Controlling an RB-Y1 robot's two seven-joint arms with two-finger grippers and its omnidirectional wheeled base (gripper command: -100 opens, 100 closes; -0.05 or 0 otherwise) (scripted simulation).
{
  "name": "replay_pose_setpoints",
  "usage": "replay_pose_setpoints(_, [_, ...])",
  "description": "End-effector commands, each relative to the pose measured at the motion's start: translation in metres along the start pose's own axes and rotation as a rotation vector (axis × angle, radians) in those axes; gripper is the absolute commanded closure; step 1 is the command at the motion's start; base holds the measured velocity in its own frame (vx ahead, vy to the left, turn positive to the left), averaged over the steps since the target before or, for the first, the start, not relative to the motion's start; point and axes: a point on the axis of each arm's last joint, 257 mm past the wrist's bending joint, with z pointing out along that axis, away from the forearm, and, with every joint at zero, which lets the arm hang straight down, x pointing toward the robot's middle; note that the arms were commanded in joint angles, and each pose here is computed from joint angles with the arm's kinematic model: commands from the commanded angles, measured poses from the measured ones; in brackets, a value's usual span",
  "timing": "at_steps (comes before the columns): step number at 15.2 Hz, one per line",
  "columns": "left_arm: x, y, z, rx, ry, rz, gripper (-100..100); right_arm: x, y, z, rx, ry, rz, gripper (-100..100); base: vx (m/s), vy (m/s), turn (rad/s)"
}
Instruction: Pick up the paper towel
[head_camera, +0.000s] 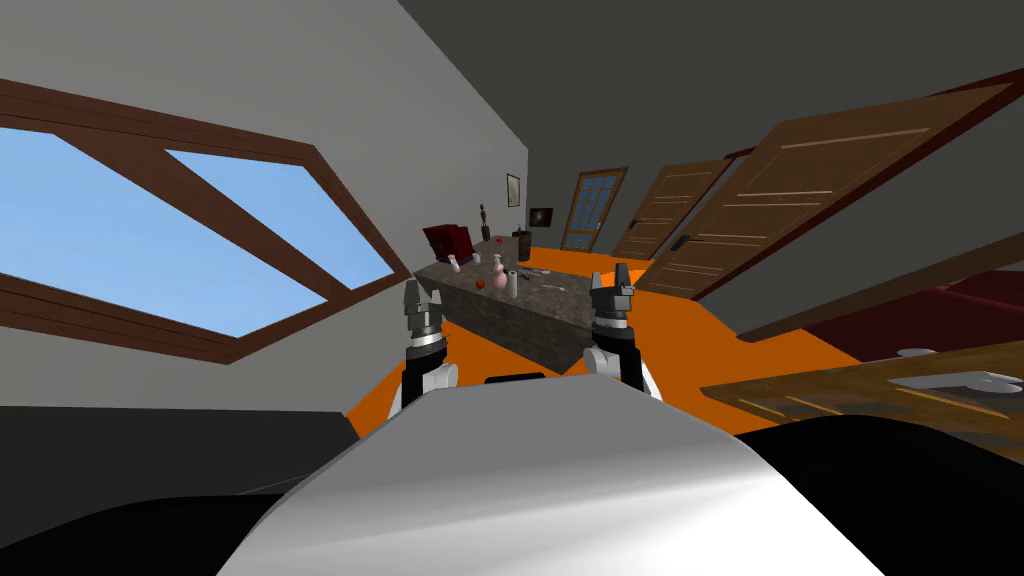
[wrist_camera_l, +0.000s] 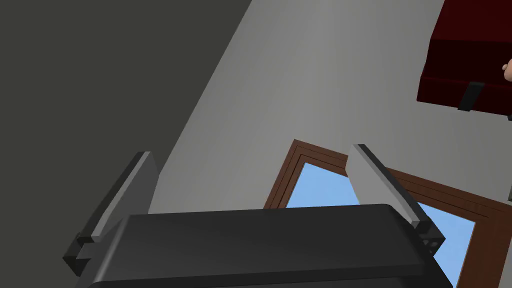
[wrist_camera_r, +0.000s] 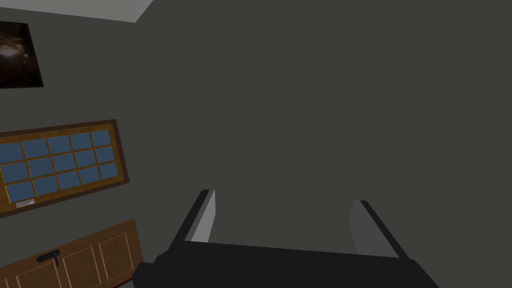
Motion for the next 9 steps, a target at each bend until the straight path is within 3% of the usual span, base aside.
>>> replay_pose_setpoints(1, [0.006,0.003,-0.001,-0.003,0.041,0.022,-100,0.000,0.000,0.000,0.000,0.000,0.000,0,0.003,-0.002,-0.014])
replay_pose_setpoints(9, [0.032,0.028,-0.006,-0.036,0.189,0.133,-100,0.000,0.000,0.000,0.000,0.000,0.000,0,0.021,-0.007,-0.046])
